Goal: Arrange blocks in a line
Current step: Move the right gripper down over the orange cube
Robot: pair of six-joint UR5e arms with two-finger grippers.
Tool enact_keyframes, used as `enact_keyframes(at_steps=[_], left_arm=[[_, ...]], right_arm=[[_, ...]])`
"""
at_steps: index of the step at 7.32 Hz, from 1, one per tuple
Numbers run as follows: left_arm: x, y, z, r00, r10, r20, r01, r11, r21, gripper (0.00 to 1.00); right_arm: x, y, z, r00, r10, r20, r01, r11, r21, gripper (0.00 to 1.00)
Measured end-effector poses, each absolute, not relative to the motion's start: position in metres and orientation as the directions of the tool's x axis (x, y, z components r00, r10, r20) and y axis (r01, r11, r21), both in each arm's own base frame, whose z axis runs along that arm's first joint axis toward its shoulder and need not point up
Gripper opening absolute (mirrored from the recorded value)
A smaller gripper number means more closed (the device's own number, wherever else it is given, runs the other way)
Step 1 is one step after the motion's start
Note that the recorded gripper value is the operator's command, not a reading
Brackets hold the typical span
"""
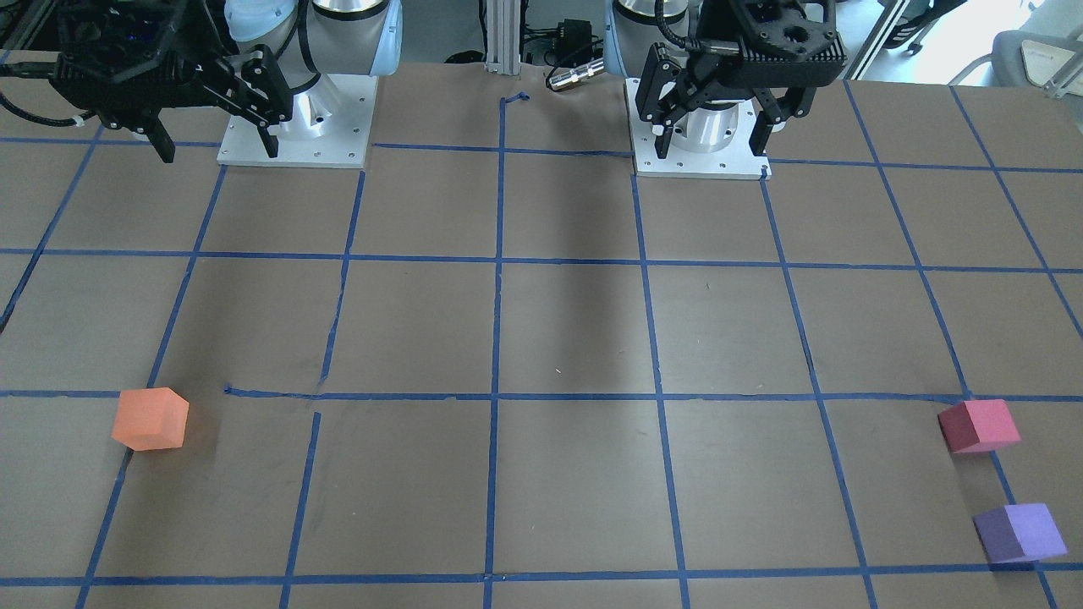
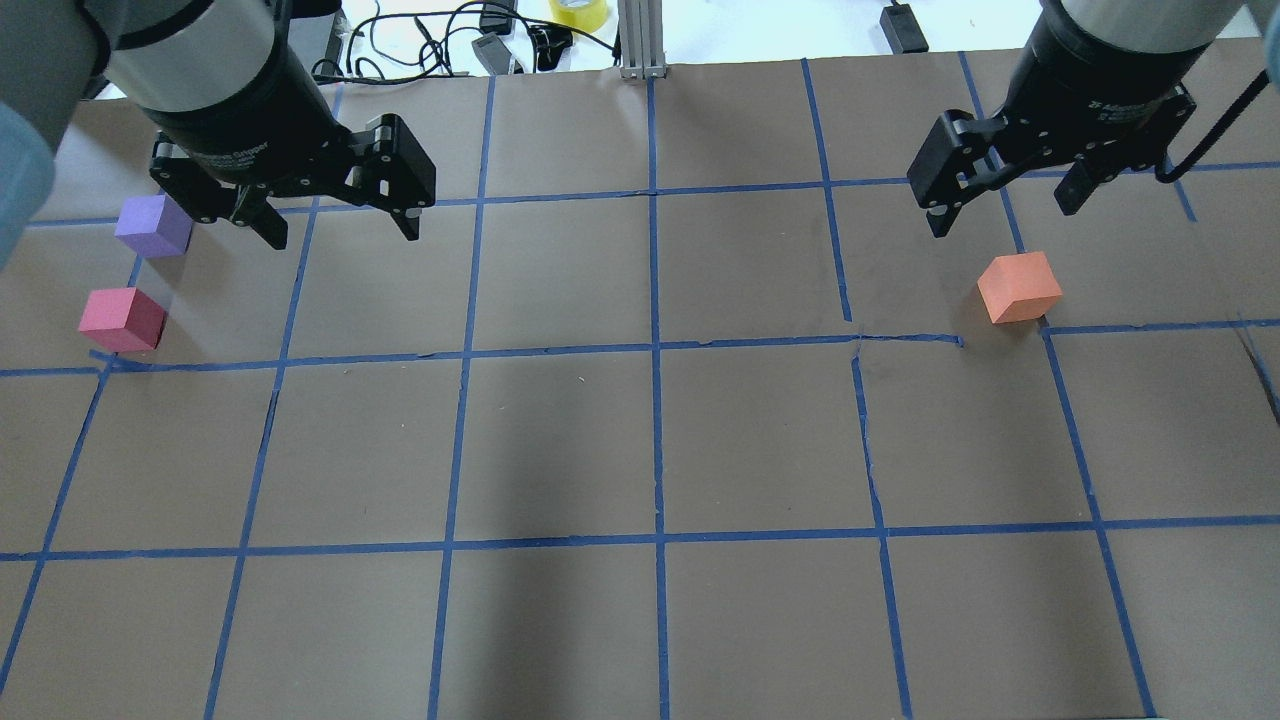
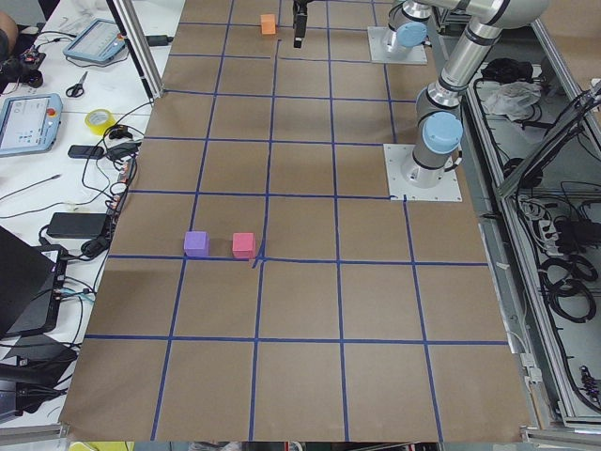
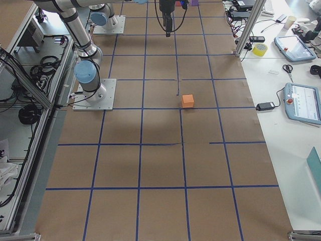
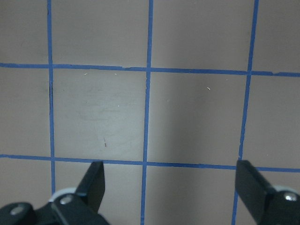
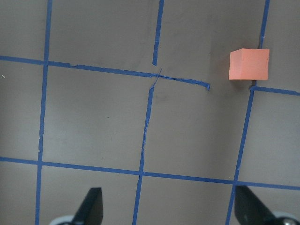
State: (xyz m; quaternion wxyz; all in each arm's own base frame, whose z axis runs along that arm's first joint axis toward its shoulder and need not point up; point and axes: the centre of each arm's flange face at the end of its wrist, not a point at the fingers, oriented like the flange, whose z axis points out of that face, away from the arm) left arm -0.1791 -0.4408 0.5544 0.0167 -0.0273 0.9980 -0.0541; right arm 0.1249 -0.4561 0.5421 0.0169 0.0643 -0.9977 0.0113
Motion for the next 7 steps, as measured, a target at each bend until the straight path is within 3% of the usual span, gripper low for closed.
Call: enact_keyframes(at_steps=[7], left_arm=[[-0.1806, -0.4417, 0.5540, -0.999, -0.053, -0.003, -0.052, 0.993, -0.108, 1.00]], right_arm=[[0.1228, -0.4590, 0.5420, -0.991, -0.129, 0.039, -0.130, 0.991, -0.029, 1.00]])
